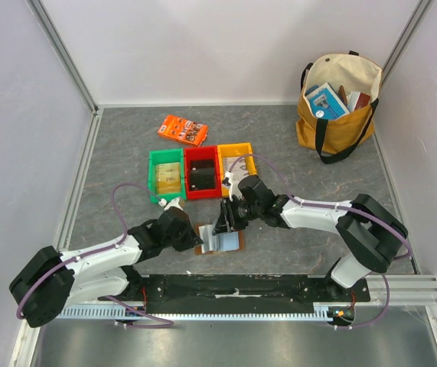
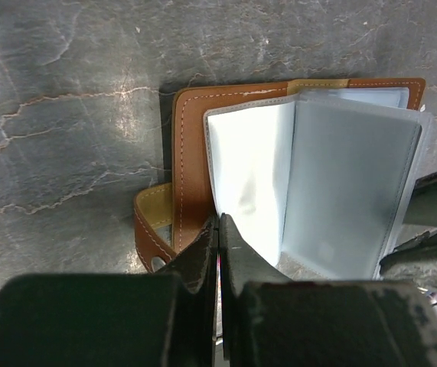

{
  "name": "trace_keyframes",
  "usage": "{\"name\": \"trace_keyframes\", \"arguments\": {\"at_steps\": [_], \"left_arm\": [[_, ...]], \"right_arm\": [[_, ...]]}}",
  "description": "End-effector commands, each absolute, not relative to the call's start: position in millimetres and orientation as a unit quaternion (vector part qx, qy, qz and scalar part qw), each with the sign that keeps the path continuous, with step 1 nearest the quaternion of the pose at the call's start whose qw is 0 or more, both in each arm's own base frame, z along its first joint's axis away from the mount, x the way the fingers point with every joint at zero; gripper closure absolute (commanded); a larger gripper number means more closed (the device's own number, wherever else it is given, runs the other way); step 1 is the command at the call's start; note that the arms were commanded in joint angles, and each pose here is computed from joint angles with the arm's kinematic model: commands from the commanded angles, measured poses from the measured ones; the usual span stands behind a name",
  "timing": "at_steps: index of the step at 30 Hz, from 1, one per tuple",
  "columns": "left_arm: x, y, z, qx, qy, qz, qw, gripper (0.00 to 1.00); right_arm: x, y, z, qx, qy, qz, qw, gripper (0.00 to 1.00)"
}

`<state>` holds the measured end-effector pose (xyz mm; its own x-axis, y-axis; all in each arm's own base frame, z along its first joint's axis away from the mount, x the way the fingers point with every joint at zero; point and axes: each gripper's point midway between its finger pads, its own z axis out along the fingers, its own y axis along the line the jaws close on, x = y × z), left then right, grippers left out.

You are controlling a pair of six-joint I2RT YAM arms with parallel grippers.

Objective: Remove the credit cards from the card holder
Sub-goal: Remove the credit card from the card holder.

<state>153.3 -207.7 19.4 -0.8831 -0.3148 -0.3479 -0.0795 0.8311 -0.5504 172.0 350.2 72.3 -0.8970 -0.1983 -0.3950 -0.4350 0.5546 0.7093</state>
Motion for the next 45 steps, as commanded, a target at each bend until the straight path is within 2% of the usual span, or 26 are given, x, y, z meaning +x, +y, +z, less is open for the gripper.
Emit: {"name": "trace_keyframes", "arguments": {"at_steps": [1, 8, 10, 14, 16, 19, 22, 30, 37, 41, 45], "left_arm": [[155.2, -214.3, 23.3, -0.123, 0.923, -0.294, 0.217, 0.97], [154.4, -214.2, 22.9, -0.134, 0.917, -0.304, 0.219, 0.98], [151.0, -217.2, 24.0, -0.132, 0.917, -0.314, 0.209, 0.98], [150.6, -217.4, 24.8, -0.134, 0.916, -0.316, 0.209, 0.98], [149.9, -217.0, 24.6, -0.135, 0.915, -0.316, 0.209, 0.98], [150.8, -216.9, 26.8, -0.139, 0.913, -0.320, 0.212, 0.98], [150.6, -218.2, 28.1, -0.138, 0.912, -0.324, 0.211, 0.98], [151.6, -221.2, 33.5, -0.139, 0.907, -0.336, 0.213, 0.98], [153.6, -210.8, 35.0, -0.155, 0.904, -0.325, 0.232, 0.98], [154.6, -208.0, 38.7, -0.156, 0.902, -0.324, 0.240, 0.98], [152.8, -206.2, 42.3, -0.148, 0.905, -0.320, 0.239, 0.88]], "right_arm": [[176.1, 362.7, 85.3, -0.198, 0.856, 0.453, 0.149, 0.60], [174.7, 354.5, 70.9, -0.196, 0.868, 0.432, 0.146, 0.64], [175.6, 354.8, 68.8, -0.197, 0.869, 0.429, 0.145, 0.59], [177.3, 354.8, 63.5, -0.200, 0.873, 0.421, 0.145, 0.41], [175.5, 354.1, 62.4, -0.203, 0.873, 0.420, 0.143, 0.40], [169.0, 360.2, 73.1, -0.222, 0.856, 0.445, 0.142, 0.29], [162.9, 371.3, 92.2, -0.243, 0.834, 0.473, 0.146, 0.23], [152.0, 384.3, 106.5, -0.271, 0.811, 0.500, 0.137, 0.26], [169.3, 363.6, 78.4, -0.242, 0.859, 0.420, 0.166, 0.40], [176.4, 358.0, 73.2, -0.237, 0.870, 0.394, 0.177, 0.41], [183.5, 348.3, 70.5, -0.232, 0.882, 0.361, 0.194, 0.38]]}}
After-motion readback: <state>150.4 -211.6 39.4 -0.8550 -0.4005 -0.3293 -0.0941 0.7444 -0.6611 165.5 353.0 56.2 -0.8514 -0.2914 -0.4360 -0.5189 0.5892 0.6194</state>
